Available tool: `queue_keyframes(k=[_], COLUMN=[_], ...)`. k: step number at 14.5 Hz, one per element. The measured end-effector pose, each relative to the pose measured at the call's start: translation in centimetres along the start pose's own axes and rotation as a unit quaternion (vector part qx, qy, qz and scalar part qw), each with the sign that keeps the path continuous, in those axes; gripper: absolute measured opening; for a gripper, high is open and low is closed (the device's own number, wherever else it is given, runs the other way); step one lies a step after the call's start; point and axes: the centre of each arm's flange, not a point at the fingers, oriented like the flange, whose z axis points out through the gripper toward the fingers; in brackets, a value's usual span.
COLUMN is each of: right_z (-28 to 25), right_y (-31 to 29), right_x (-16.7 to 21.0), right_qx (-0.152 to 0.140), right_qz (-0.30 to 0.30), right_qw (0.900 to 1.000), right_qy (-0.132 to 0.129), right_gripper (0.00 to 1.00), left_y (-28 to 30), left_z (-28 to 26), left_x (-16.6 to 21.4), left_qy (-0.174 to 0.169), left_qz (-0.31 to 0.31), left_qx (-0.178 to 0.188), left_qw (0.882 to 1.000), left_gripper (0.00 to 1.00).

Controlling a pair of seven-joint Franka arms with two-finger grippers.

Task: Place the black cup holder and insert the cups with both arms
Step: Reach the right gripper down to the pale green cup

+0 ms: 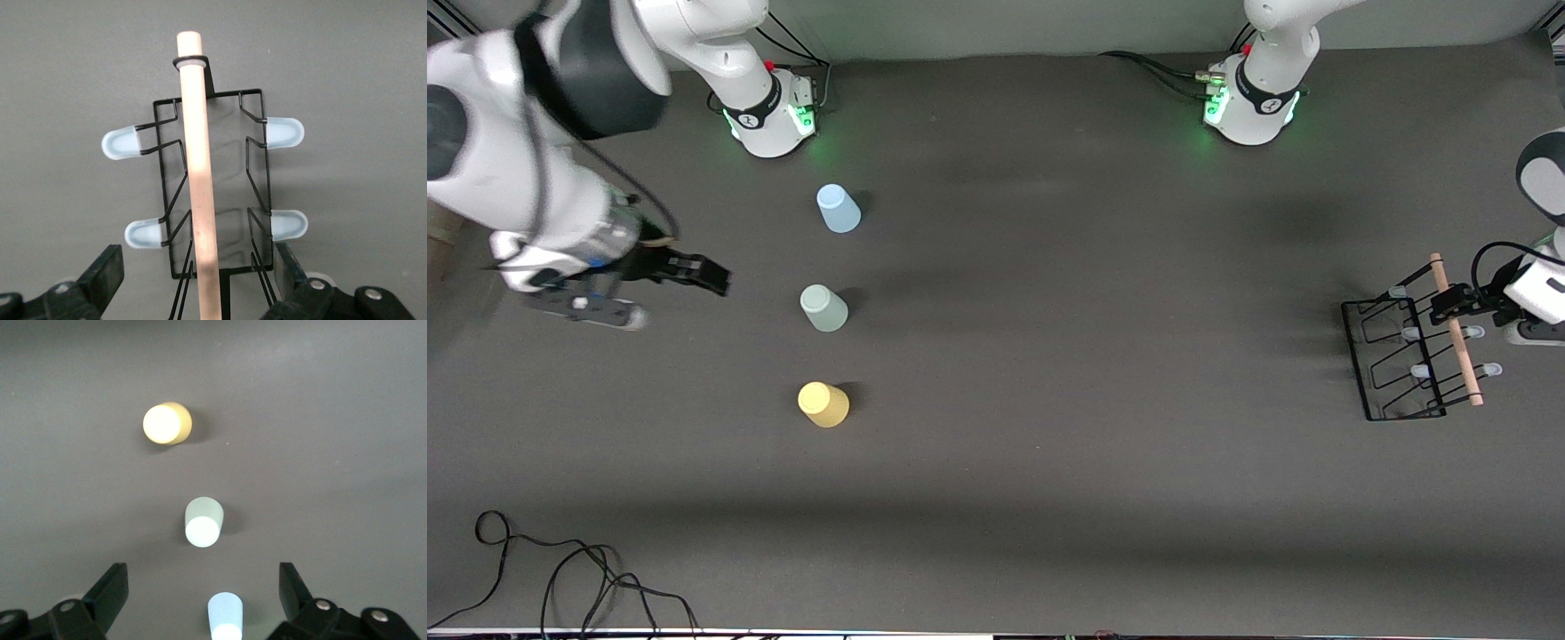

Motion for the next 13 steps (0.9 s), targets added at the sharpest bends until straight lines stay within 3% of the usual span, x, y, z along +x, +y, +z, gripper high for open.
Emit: queue_keyframes(k=[5,8,12,13], right_z=[8.6,14.7,19.9,20.9], right_y=[-2.3,-2.5,-2.5,-2.5], right_x=[-1.8,-3.5,-4.8,-4.8], right_qx=[0.01,0.016,0.008,0.007], right_qz=[-0.001,-0.007,-0.011,-0.011], right_qw=[1.0,1.0,1.0,1.0], right_qy=[0.005,0.012,-0.001,-0.002], right_gripper=[1.0,1.0,1.0,1.0], left_y=[0.2,0.2,0.2,0.2], left_z=[0.8,0.8,0.7,0.6], left_x=[-0.2,-0.2,-0.2,-0.1], left_qy=[-0.013,-0.016,-0.017,-0.016], left_qz=[0.001,0.001,0.001,0.0], left_qx=[-0.006,-0.007,-0.007,-0.007], left_qw=[1.0,1.0,1.0,1.0], left_gripper=[0.97,0.67,0.22,0.15])
